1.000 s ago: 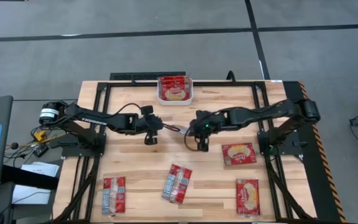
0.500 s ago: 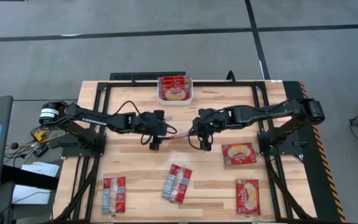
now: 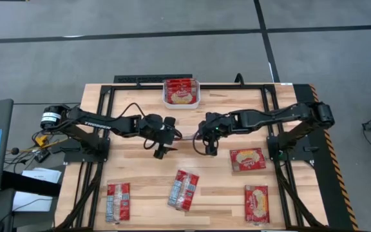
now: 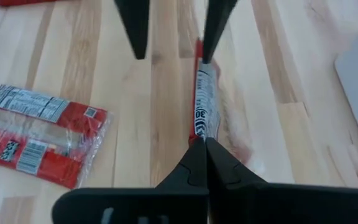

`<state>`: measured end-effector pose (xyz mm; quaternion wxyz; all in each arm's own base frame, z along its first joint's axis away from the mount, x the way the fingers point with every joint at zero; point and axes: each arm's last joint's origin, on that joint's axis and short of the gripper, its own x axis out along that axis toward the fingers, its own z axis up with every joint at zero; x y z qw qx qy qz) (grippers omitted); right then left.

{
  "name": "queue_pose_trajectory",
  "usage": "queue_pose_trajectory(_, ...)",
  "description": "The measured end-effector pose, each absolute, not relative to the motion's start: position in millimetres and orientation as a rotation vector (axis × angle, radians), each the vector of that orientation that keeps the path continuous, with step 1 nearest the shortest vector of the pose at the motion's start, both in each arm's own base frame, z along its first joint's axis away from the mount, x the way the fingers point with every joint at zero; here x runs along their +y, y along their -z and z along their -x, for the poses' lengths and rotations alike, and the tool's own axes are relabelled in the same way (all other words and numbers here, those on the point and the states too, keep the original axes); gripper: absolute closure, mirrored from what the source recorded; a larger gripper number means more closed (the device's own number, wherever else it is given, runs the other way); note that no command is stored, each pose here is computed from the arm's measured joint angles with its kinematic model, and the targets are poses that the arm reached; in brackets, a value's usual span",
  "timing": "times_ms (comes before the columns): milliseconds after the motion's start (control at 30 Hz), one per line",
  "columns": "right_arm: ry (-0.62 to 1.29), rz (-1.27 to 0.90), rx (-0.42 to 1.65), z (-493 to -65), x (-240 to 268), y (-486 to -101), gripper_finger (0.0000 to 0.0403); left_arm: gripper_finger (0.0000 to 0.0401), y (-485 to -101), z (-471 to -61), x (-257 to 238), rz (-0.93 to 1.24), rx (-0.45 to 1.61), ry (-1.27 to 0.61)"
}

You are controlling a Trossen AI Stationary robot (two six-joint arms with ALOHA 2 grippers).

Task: Sort popcorn bags into baskets
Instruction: Put the red popcorn bag into the white bin

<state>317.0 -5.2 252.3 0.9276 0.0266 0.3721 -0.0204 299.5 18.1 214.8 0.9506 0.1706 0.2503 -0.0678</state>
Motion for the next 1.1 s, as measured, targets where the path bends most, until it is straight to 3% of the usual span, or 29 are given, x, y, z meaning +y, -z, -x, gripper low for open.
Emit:
queue_pose_trajectory(267,0.039,-0.054,0.720,-319.8,-5.2,-255.3,0.0400,0.0146,-226.6,-305.0,23.6,-0.333,0.460,-0.004)
queue_pose_trajectory(667,0.031,-0.041,0.666,-323.0,-5.7,-259.4,0.0401,0.0260,-228.7,-306.0,23.5,-0.283,0.429,0.019)
queue_pose_trajectory(1100,0.060,-0.044,0.649,-323.5,-17.9,-260.8,0.0401,0.0257,-229.3,-305.9,27.7,-0.202,0.414,0.043)
